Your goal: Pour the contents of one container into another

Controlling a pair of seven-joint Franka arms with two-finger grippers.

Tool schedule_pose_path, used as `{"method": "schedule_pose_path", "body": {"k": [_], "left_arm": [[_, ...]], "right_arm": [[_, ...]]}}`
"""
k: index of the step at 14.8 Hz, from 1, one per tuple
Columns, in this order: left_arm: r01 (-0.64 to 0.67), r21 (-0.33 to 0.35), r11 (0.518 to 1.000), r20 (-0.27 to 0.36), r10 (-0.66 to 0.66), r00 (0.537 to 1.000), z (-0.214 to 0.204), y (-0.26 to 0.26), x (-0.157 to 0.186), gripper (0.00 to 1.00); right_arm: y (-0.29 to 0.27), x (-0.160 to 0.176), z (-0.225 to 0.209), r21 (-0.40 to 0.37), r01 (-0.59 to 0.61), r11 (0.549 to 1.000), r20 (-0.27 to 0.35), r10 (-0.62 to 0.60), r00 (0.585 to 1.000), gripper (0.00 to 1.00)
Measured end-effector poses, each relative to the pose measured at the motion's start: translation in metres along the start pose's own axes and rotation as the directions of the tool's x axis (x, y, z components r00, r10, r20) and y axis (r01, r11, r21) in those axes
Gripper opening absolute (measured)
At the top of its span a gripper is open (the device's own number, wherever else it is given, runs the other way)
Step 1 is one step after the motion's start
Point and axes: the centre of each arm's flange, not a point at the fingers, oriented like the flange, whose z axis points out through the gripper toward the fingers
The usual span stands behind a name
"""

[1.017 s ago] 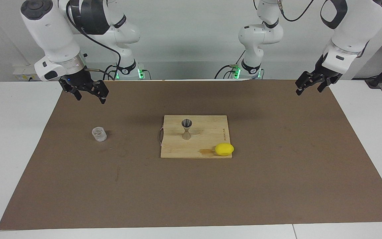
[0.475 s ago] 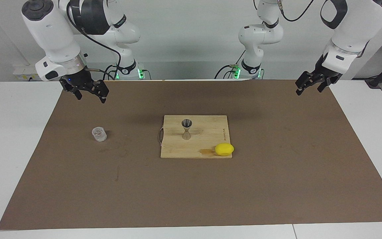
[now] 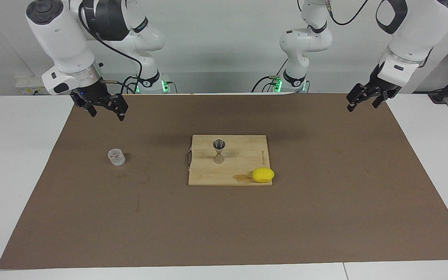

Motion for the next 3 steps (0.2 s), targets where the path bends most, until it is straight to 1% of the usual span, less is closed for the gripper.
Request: {"method": "schedule_pose_path", "body": {"k": [3], "left_arm": [[0.000, 0.000, 1.000, 0.000, 0.000, 1.000, 0.0000, 0.0000, 0.0000, 1.00]], "right_arm": [[-0.0012, -0.0004, -0.0001, 0.000, 0.002, 1.000, 0.000, -0.002, 1.000, 1.00]]}}
